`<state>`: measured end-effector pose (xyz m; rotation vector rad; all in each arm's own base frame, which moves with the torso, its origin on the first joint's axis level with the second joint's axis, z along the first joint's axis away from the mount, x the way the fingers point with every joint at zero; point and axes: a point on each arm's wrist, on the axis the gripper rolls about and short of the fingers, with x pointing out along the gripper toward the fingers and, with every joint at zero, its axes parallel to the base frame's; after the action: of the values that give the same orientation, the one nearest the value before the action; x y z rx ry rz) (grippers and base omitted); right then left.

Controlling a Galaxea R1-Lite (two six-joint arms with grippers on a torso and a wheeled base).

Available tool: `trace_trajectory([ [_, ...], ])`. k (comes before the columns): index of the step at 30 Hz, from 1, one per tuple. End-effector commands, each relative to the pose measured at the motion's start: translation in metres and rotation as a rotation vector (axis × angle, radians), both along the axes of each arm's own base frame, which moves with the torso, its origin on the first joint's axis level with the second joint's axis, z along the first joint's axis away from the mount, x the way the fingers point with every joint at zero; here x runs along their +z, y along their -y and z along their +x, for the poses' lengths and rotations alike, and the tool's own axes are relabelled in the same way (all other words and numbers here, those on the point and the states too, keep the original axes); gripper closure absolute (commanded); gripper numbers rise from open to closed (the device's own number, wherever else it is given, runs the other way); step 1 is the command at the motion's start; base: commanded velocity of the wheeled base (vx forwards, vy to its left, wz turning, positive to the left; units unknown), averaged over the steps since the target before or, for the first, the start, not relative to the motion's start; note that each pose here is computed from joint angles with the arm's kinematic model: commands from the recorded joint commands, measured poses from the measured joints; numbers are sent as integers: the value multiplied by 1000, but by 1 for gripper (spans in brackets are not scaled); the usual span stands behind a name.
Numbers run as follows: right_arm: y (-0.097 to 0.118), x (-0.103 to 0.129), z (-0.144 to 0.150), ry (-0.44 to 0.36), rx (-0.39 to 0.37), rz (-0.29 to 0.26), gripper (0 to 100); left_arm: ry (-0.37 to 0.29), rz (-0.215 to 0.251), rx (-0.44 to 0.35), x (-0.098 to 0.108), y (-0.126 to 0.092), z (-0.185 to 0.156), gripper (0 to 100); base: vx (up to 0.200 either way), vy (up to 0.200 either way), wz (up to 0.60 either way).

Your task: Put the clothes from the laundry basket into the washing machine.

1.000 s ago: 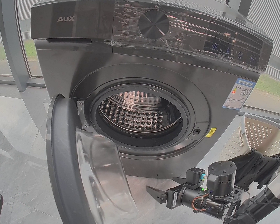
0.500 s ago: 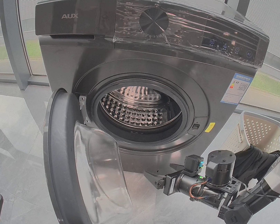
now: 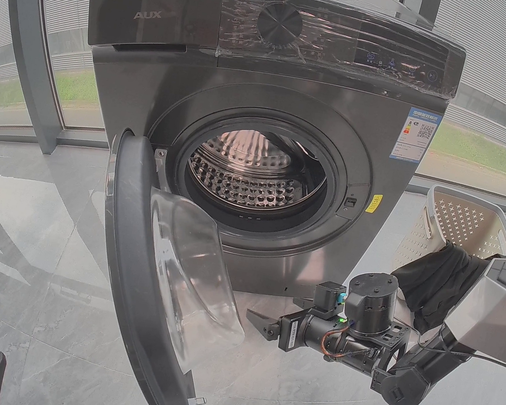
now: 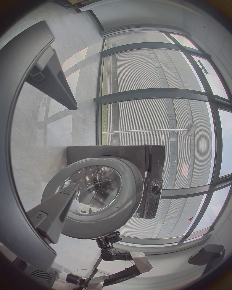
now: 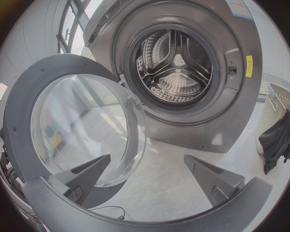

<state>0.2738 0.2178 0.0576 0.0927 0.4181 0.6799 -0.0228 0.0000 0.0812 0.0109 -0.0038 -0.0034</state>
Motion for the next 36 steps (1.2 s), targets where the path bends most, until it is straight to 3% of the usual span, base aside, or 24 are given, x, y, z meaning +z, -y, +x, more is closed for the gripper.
trace_trajectory([
  [1, -10, -8, -6, -18, 32, -13, 0, 2, 0, 0, -5, 0, 0, 0, 0, 0, 0],
  [9, -32, 0, -27, 33, 122, 34, 0, 2, 0, 0, -5, 0, 0, 0, 0, 0, 0],
  [15, -24, 6, -7, 58, 74, 50, 0, 2, 0, 0, -5, 0, 0, 0, 0, 0, 0],
  [20, -32, 13, 2, 81, 90, 71, 0, 2, 0, 0, -5, 0, 0, 0, 0, 0, 0],
  [27, -42, 7, 13, 34, 103, 34, 0, 2, 0, 0, -5, 0, 0, 0, 0, 0, 0],
  [28, -47, -1, 18, 7, 107, -4, 0, 2, 0, 0, -5, 0, 0, 0, 0, 0, 0],
  [36, -67, -23, 14, -12, 149, -28, 0, 2, 0, 0, -5, 0, 0, 0, 0, 0, 0],
])
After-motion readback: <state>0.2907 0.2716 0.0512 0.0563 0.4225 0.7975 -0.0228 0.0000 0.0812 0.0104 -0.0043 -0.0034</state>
